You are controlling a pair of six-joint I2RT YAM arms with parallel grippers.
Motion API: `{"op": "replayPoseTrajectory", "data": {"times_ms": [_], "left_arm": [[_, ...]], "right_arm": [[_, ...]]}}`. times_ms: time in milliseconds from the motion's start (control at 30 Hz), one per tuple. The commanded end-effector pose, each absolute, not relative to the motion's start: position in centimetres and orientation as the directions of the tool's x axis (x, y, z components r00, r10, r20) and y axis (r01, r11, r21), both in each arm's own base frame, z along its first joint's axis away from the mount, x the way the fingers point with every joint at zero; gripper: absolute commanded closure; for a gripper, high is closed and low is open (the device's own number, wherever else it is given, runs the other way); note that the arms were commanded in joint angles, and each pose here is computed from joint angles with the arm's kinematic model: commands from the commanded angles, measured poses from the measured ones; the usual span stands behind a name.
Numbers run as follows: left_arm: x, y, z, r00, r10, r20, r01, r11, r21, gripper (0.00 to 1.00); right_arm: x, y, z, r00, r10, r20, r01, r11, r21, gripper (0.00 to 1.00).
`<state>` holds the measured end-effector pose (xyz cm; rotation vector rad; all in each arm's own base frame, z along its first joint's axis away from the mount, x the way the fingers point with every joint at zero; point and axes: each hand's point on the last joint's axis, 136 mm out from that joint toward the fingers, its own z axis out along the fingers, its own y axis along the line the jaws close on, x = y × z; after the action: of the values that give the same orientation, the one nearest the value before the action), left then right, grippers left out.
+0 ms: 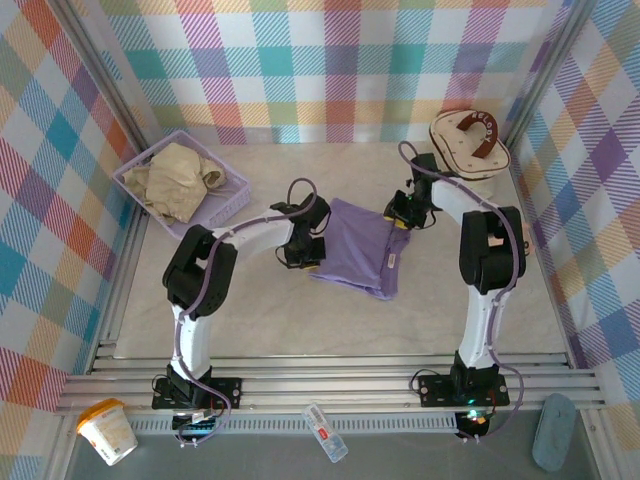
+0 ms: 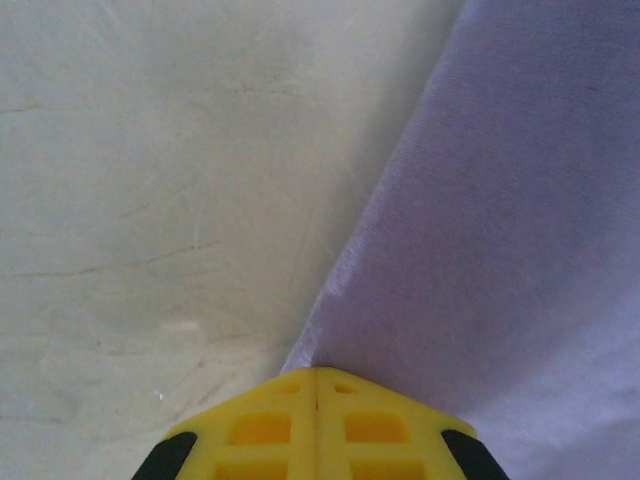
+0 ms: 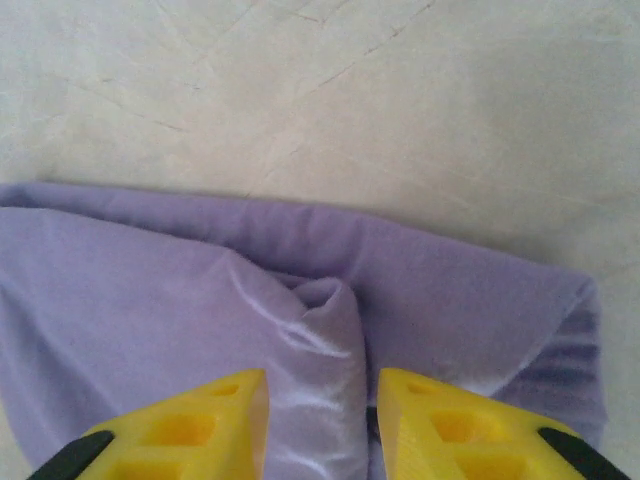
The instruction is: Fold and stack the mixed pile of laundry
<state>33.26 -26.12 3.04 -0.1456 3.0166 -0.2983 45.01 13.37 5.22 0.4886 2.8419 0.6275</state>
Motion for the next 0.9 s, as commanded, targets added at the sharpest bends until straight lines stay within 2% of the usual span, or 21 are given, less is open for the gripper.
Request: {"op": "replayPoseTrajectory", "data": {"times_ms": [0,67,133,233,300,500,700,867], "left_arm": [[33.2,-25.5,1.7,-0.991,-0.103,-0.082,-0.091,0.985,-0.144,1.00],[32.7,-25.1,0.8,-0.993,-0.098,-0.059,-0.091,0.989,-0.118,1.00],[32.3,-24.7,-0.1,-0.994,-0.098,-0.038,-0.095,0.992,-0.087,1.00],[32.0,-24.1,-1.1,-0.994,-0.105,-0.012,-0.105,0.994,-0.042,1.00],[31.8,-23.5,-1.6,-0.993,-0.115,0.001,-0.115,0.993,0.001,1.00],[31.9,-22.5,-1.9,-0.987,-0.160,-0.014,-0.160,0.985,0.059,1.00],[32.3,-22.6,-1.9,-0.983,-0.180,-0.025,-0.181,0.982,0.062,1.00],[32.5,-22.9,-1.4,-0.986,-0.166,-0.034,-0.168,0.984,0.056,1.00]], "right_arm": [[45.8,14.1,5.1,-0.933,0.345,-0.105,0.261,0.847,0.462,0.68],[45.9,14.2,4.8,-0.934,0.343,-0.097,0.261,0.845,0.466,0.70],[46.0,14.3,4.8,-0.936,0.339,-0.092,0.261,0.847,0.463,0.77],[45.8,14.3,5.9,-0.936,0.336,-0.103,0.251,0.845,0.473,0.94],[45.4,14.0,7.4,-0.933,0.340,-0.117,0.250,0.847,0.469,1.00],[41.1,10.3,10.7,-0.909,0.390,-0.147,0.311,0.870,0.383,1.00],[36.6,4.2,5.2,-0.838,0.545,-0.022,0.515,0.804,0.298,1.00],[37.4,4.3,2.4,-0.832,0.554,0.022,0.531,0.786,0.316,1.00]]}}
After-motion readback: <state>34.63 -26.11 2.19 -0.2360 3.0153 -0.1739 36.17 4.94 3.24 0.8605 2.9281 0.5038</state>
